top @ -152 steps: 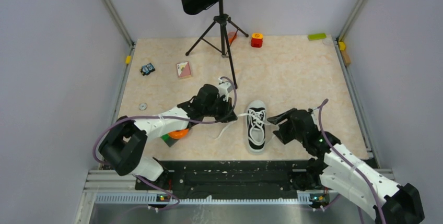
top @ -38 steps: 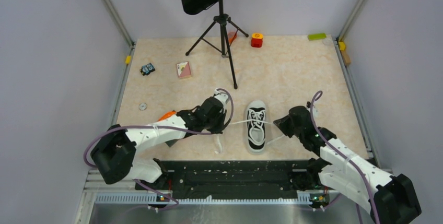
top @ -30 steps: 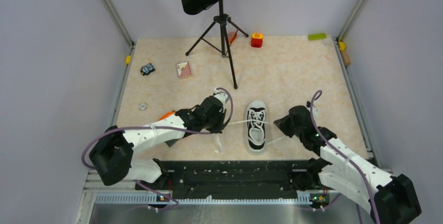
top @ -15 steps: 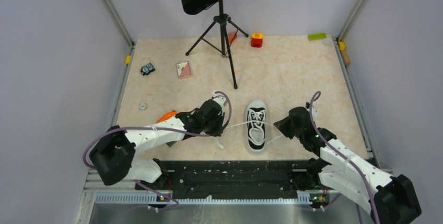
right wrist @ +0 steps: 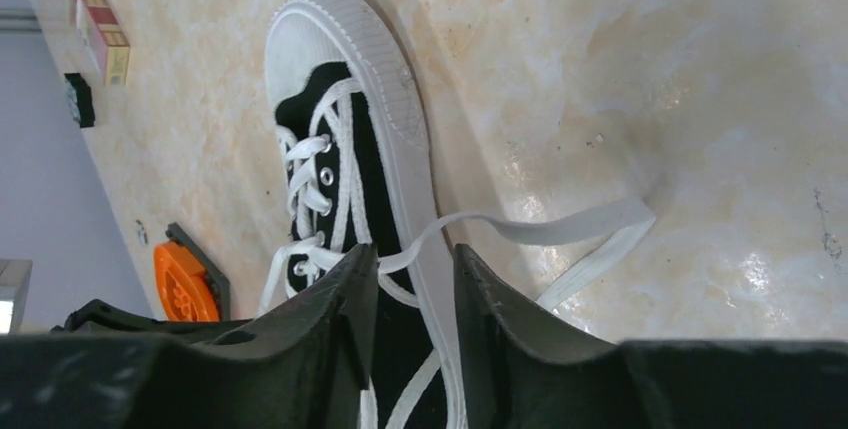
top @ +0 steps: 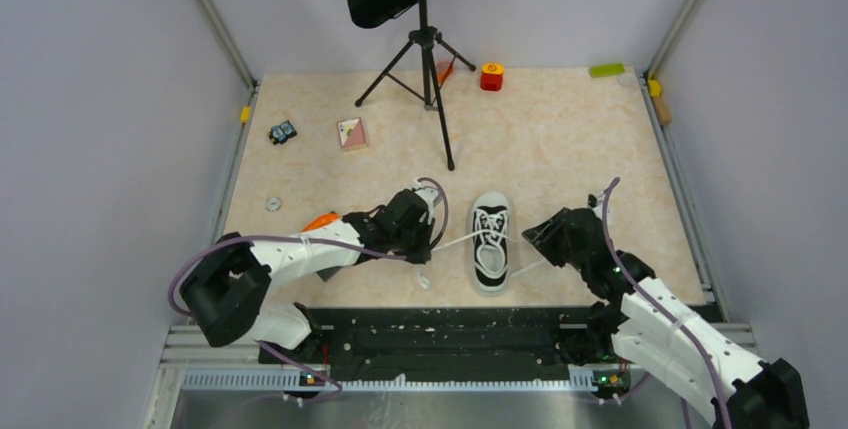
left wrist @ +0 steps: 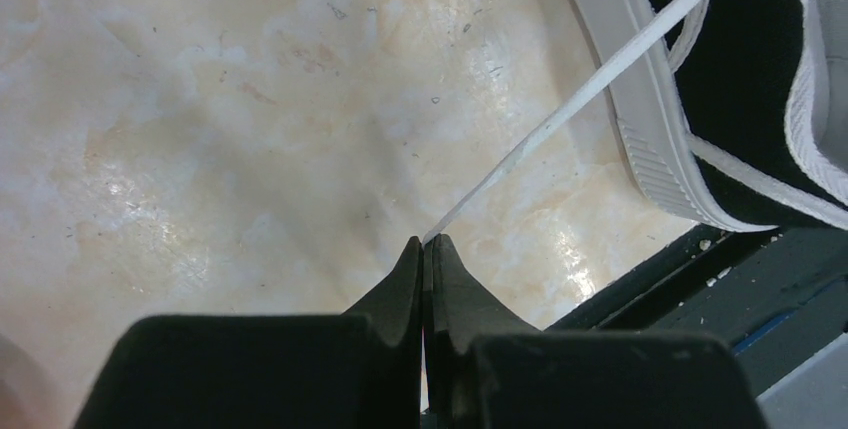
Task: Tie the shoes
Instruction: Tie the shoelace on the shoe.
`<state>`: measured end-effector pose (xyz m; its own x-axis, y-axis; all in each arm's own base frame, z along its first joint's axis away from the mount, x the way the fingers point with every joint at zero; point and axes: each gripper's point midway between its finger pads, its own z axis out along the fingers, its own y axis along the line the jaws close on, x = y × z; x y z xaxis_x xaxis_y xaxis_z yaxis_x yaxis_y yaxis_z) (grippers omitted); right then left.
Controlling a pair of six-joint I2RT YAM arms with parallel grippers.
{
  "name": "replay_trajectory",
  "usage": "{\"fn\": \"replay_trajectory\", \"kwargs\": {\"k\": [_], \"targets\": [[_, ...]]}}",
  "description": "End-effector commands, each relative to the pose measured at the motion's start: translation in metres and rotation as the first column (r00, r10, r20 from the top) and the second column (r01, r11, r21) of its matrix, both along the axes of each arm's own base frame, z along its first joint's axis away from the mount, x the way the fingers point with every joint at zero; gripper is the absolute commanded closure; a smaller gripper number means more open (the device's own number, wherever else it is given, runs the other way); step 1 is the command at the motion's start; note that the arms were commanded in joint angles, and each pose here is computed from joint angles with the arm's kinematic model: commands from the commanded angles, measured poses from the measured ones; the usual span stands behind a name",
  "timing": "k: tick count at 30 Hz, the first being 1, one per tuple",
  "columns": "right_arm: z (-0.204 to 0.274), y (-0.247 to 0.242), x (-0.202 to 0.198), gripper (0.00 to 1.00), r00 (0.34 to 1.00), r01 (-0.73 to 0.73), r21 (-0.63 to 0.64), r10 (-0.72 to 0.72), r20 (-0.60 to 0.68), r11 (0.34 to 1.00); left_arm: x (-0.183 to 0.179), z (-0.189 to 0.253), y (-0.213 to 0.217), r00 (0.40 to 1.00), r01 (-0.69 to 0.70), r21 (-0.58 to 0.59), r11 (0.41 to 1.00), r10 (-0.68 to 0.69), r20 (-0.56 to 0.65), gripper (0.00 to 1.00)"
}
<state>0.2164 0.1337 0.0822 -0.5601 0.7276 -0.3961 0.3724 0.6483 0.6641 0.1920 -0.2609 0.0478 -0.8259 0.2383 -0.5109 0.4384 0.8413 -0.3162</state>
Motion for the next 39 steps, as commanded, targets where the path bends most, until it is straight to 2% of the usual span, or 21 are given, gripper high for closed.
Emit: {"fn": "replay_trajectory", "kwargs": {"k": [1,6,9,12,16,19,22,24,28,33,39], "targets": [[0.03,0.002,-0.002,0.6,0.994,-0.08,-0.018,0.081,0.079,0.997,0.003,0.026,-0.012,0.998,0.059,-0.044,0.997,-0.058,0.022,1.0],[0.07,0.013,0.001,0.5,0.953,-0.229,-0.104,0.244,0.18,0.968,0.002,0.039,-0.021,0.998,0.067,-0.106,0.992,-0.065,0.025,1.0],[0.095,0.032,0.011,0.5,0.876,-0.375,-0.204,0.418,0.242,0.904,0.005,0.047,-0.021,0.998,0.047,-0.118,0.992,-0.043,0.041,1.0],[0.113,0.059,0.025,0.5,0.706,-0.546,-0.364,0.648,0.285,0.755,0.005,0.049,-0.02,0.999,0.035,-0.126,0.991,-0.031,0.039,1.0],[0.112,0.097,0.032,0.51,0.435,-0.656,-0.586,0.873,0.222,0.476,-0.001,0.045,-0.023,0.999,0.045,-0.144,0.989,-0.045,-0.003,1.0],[0.098,0.114,0.037,0.51,0.31,-0.616,-0.72,0.939,0.151,0.319,-0.004,0.041,-0.027,0.998,0.045,-0.169,0.985,-0.053,-0.046,1.0],[0.084,0.128,0.033,0.49,0.199,-0.604,-0.769,0.974,0.11,0.21,-0.002,0.039,-0.028,0.996,0.037,-0.166,0.985,-0.049,-0.069,1.0],[0.077,0.13,0.032,0.49,0.17,-0.583,-0.791,0.98,0.102,0.183,0.003,0.043,-0.03,0.996,0.022,-0.167,0.986,-0.036,-0.08,1.0],[0.064,0.131,0.031,0.51,0.13,-0.564,-0.815,0.989,0.072,0.134,0.003,0.053,-0.043,0.994,0.035,-0.252,0.967,-0.061,-0.095,1.0],[0.042,0.133,0.022,0.52,0.057,-0.606,-0.795,0.998,-0.018,0.021,0.001,0.047,-0.043,0.989,0.039,-0.257,0.966,-0.075,-0.131,1.0],[0.032,0.138,0.017,0.51,0.018,-0.621,-0.783,0.999,-0.032,-0.014,0.003,0.048,-0.041,0.988,0.031,-0.263,0.964,-0.069,-0.137,1.0]]}}
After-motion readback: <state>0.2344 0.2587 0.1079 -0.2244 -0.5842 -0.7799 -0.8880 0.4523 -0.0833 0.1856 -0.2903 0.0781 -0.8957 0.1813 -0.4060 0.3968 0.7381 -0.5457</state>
